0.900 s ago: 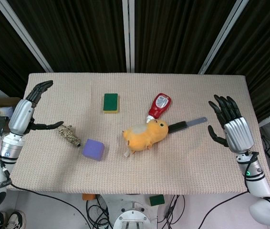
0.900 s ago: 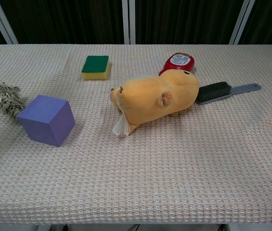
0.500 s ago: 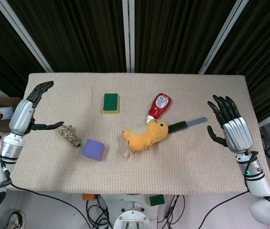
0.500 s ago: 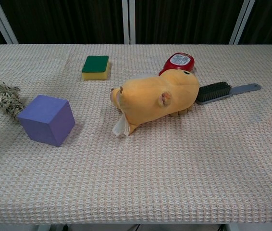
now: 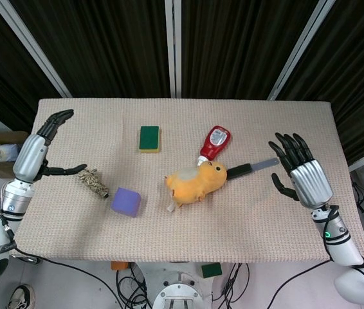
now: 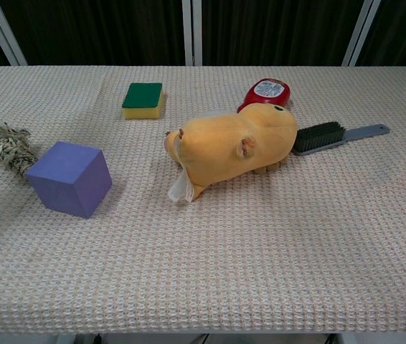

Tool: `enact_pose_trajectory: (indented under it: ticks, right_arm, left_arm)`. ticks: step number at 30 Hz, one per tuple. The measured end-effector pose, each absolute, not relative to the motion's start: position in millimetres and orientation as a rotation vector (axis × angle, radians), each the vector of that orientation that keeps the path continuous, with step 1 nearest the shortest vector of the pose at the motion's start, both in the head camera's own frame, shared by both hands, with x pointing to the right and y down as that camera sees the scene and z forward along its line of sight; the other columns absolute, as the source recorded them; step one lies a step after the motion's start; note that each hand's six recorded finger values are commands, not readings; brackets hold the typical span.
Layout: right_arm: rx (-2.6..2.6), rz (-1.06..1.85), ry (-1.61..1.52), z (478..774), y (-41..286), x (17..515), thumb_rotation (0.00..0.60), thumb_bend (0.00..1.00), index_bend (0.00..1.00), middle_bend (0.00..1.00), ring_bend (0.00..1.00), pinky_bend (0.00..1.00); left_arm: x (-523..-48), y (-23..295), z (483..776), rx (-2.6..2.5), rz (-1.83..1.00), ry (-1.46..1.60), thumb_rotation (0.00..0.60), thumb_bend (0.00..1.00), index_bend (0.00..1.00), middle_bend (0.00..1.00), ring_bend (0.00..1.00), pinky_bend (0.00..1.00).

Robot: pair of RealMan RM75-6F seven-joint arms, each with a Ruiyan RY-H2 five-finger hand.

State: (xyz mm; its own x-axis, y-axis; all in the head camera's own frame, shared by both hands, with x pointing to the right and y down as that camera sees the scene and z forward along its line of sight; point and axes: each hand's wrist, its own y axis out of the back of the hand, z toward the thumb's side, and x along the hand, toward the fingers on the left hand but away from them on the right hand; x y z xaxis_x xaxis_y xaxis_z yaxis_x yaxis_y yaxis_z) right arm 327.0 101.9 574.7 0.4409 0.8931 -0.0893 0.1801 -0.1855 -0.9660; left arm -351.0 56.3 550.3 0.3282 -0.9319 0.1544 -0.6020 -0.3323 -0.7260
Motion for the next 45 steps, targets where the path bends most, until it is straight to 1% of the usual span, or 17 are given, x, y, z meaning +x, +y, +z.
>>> enact_pose_trajectory:
  ticks: [5,7,11,16,17,23,26,28,30,32,39,45]
  right_arm:
    - [-1.603,0.905,-0.853,581.6,100.9,321.9,0.59,0.47,0.0,0.0,0.0,0.0]
    - [-1.615,0.923,-0.805,587.1,102.1,314.3,0.591,0.45,0.0,0.0,0.0,0.0]
    - [-1.661,0.927,-0.743,594.4,105.2,298.3,0.589,0.38,0.0,0.0,0.0,0.0]
    - [-1.683,0.912,-0.602,610.4,117.5,267.8,0.589,0.36,0.0,0.0,0.0,0.0]
    - [-1.691,0.903,-0.588,613.5,120.4,262.0,0.589,0.36,0.0,0.01,0.0,0.0]
    - [-1.744,0.832,-0.526,634.1,142.7,226.7,0.588,0.36,0.01,0.16,0.0,0.0]
    - [-1.746,0.812,-0.503,643.4,152.0,214.9,0.595,0.36,0.06,0.19,0.0,0.0]
    - [-1.735,0.806,-0.495,648.1,156.4,209.4,0.6,0.36,0.15,0.24,0.0,0.0]
    - [-1.72,0.798,-0.5,650.9,159.9,204.7,0.6,0.36,0.21,0.27,0.0,0.0]
    - [-1.701,0.791,-0.503,652.5,162.2,201.9,0.6,0.36,0.25,0.28,0.0,0.0]
    - [-1.651,0.779,-0.494,661.0,169.8,191.1,0.6,0.36,0.32,0.32,0.0,0.0]
    - [-1.609,0.773,-0.502,667.9,172.5,184.0,0.6,0.36,0.35,0.35,0.0,0.0]
  left_arm:
    - [-351.8,56.3,550.8,-2.041,-0.776,1.343,0.397,0.06,0.1,0.09,0.07,0.19]
    - [-352.5,56.1,550.7,-2.041,-0.777,1.345,0.397,0.06,0.1,0.09,0.07,0.19]
    - [-353.0,55.7,550.6,-2.041,-0.776,1.352,0.402,0.06,0.11,0.09,0.07,0.19]
    - [-352.8,54.6,551.4,-2.04,-0.779,1.357,0.412,0.06,0.11,0.09,0.07,0.19]
    - [-352.7,54.4,551.7,-2.038,-0.78,1.355,0.411,0.06,0.11,0.09,0.07,0.19]
    - [-353.0,54.3,553.5,-2.04,-0.786,1.352,0.409,0.06,0.11,0.09,0.07,0.19]
    - [-354.8,54.3,553.9,-2.038,-0.791,1.354,0.408,0.06,0.11,0.09,0.07,0.19]
    - [-355.5,54.6,554.1,-2.038,-0.792,1.352,0.412,0.06,0.11,0.09,0.07,0.19]
    - [-356.1,55.1,554.5,-2.039,-0.795,1.349,0.411,0.06,0.11,0.09,0.07,0.19]
    - [-356.4,55.1,554.7,-2.04,-0.796,1.347,0.408,0.06,0.11,0.09,0.07,0.19]
    - [-356.7,55.4,557.2,-2.045,-0.797,1.343,0.408,0.06,0.11,0.09,0.07,0.19]
    - [-359.2,55.7,559.1,-2.041,-0.806,1.342,0.407,0.06,0.11,0.09,0.07,0.19]
